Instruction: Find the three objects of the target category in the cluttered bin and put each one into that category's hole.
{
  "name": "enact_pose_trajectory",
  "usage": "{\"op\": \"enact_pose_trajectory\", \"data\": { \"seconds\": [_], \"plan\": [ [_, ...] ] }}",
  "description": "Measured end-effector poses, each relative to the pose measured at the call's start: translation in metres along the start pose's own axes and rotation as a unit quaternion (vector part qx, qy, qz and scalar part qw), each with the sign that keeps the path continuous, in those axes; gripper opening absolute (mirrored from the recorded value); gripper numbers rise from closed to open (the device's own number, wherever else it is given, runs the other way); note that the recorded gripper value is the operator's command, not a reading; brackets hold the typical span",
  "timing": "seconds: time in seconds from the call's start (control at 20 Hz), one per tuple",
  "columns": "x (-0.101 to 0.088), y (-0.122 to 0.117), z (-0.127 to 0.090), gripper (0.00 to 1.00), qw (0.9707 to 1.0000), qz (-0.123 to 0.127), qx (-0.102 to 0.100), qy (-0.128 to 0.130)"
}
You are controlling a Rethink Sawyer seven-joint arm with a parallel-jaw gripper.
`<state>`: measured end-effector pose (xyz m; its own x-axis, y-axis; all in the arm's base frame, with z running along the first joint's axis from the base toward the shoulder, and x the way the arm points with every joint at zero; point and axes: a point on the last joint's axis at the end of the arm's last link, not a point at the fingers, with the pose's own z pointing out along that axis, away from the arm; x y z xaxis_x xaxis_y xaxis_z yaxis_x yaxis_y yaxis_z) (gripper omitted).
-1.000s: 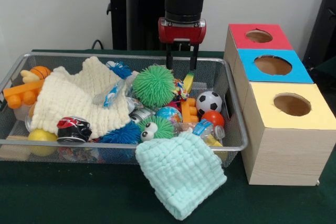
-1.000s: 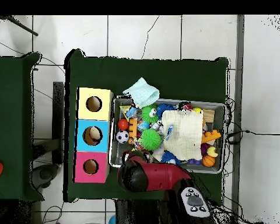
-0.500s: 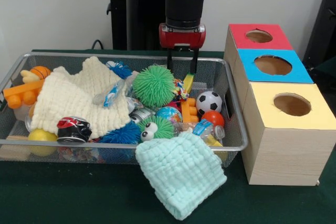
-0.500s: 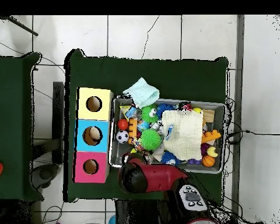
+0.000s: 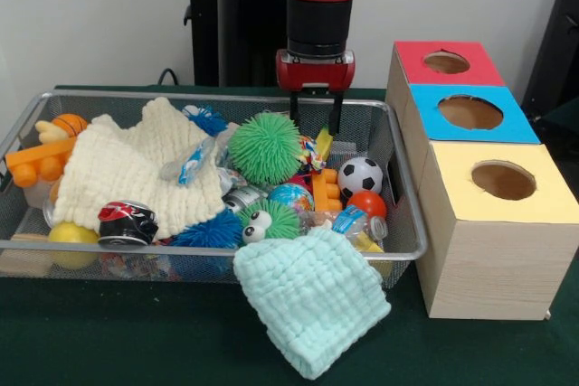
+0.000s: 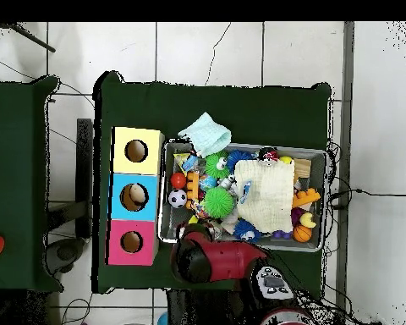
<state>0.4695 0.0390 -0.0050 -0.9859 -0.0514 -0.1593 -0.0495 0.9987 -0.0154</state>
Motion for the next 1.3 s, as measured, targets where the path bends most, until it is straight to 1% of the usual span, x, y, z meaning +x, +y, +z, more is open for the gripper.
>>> {"op": "enact_pose_trajectory", "data": {
  "seconds": [0.4,0.65,1.3],
  "plan": [
    [0.006,0.004,0.010,1.00,0.9999,-0.004,-0.006,-0.011],
    [0.007,0.001,0.010,1.00,0.9998,-0.008,-0.007,-0.015],
    [0.005,-0.008,0.011,1.00,0.9995,-0.006,-0.020,-0.021]
  ]
}}
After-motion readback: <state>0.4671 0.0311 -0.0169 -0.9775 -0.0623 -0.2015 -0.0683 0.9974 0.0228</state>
